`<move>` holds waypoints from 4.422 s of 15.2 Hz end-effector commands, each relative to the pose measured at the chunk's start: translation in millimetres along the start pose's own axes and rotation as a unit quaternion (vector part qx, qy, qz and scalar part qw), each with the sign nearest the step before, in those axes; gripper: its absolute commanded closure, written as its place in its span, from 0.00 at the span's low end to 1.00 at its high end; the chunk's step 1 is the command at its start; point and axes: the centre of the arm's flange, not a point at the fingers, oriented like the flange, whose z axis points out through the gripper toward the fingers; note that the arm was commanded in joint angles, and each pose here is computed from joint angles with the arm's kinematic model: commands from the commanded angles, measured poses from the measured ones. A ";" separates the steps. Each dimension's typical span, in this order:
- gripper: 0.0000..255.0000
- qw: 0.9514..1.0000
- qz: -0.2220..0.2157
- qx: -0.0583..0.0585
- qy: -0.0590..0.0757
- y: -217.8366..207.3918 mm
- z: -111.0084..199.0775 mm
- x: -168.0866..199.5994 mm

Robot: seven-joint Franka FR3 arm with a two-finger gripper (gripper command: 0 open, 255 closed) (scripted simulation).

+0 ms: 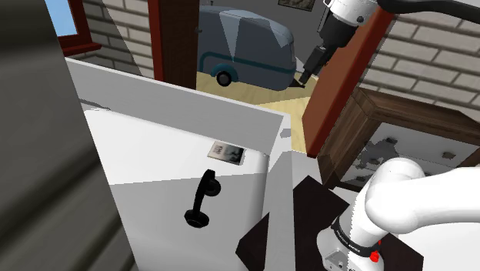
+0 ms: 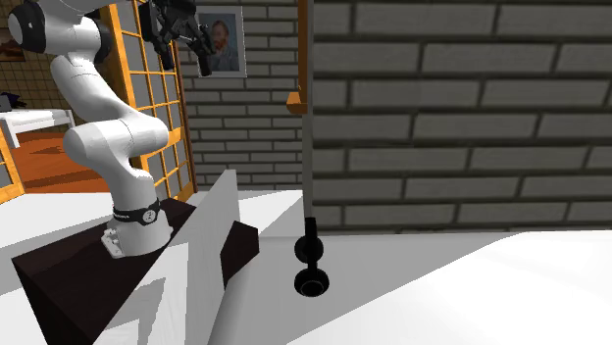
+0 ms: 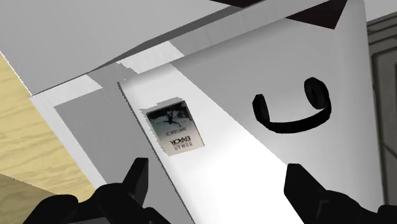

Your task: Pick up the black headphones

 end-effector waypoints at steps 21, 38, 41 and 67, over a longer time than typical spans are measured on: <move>0.00 0.947 0.311 -0.016 -0.075 -159.5 207.7 46.6; 0.00 0.836 0.532 -0.027 -0.128 -247.8 385.6 120.4; 0.00 0.836 0.532 -0.027 -0.128 -249.5 400.9 116.9; 1.00 0.836 0.532 -0.027 -0.128 -245.3 362.9 125.6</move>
